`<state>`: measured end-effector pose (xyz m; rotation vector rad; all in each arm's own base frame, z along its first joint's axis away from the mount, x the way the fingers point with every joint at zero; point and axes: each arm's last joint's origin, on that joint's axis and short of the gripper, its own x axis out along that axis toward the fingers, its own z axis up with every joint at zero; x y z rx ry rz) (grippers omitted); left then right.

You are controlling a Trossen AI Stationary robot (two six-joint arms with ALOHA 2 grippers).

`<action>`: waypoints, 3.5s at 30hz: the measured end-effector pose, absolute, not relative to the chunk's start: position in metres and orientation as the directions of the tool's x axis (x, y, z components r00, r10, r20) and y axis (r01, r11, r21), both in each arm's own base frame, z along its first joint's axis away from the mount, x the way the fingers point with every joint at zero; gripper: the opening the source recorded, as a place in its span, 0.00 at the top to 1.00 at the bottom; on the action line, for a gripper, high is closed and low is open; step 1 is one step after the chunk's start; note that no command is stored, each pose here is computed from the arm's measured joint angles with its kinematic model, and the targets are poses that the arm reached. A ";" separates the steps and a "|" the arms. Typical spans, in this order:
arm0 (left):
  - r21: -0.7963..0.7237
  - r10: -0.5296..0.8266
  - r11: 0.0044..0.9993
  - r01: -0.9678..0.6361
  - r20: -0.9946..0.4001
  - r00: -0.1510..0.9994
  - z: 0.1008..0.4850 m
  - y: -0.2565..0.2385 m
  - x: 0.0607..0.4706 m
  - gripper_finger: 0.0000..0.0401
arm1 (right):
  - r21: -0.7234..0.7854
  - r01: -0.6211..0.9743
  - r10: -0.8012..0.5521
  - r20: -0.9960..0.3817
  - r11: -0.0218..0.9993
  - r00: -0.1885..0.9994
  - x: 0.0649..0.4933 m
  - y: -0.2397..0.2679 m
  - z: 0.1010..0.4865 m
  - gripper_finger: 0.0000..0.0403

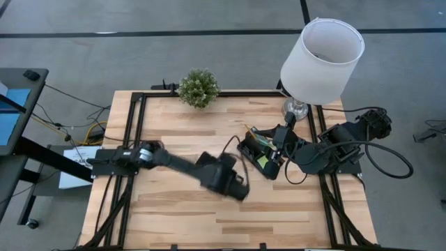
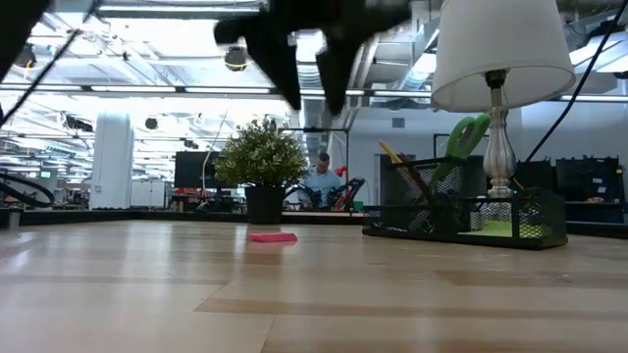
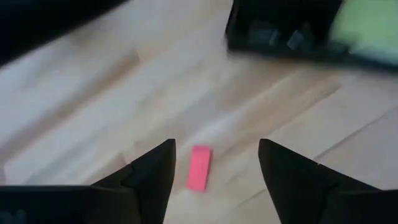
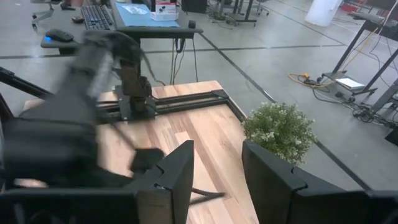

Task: Pick and place office supplies into organizer
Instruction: Put the pink eraser on the black desk organizer

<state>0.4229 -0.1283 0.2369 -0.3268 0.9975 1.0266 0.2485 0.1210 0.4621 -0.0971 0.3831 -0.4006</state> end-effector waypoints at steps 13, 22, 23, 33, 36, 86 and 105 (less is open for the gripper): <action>0.202 0.759 0.483 -0.852 -0.582 0.292 0.240 -0.187 0.353 0.53 | -0.164 0.363 -0.398 -0.342 0.917 0.851 0.249 0.121 0.462 0.68; -0.217 0.799 0.398 -0.891 -0.396 0.453 0.196 -0.213 0.263 0.55 | -0.164 0.363 -0.398 -0.342 0.917 0.851 0.249 0.121 0.462 0.68; -0.210 0.787 0.399 -0.892 -0.421 0.451 0.191 -0.216 0.263 0.54 | -0.164 0.363 -0.398 -0.342 0.917 0.851 0.249 0.121 0.462 0.68; -0.198 0.715 0.517 -0.833 -0.434 0.548 0.184 -0.228 0.281 0.52 | -0.164 0.363 -0.398 -0.342 0.917 0.851 0.249 0.121 0.462 0.68; -0.224 0.716 0.485 -0.845 -0.453 0.531 0.184 -0.227 0.280 0.52 | -0.150 0.313 -0.346 -0.364 0.938 0.865 0.248 0.122 0.464 0.68; 0.052 0.692 0.521 -0.852 -0.610 0.386 0.243 -0.126 0.164 0.52 | 0.391 0.454 -0.007 -0.751 0.801 0.660 0.305 0.071 0.323 0.68; -0.263 0.359 0.749 -0.608 -0.610 0.707 0.128 -0.118 0.289 0.52 | 0.380 0.402 -0.084 -0.632 0.833 0.771 0.320 0.056 0.296 0.68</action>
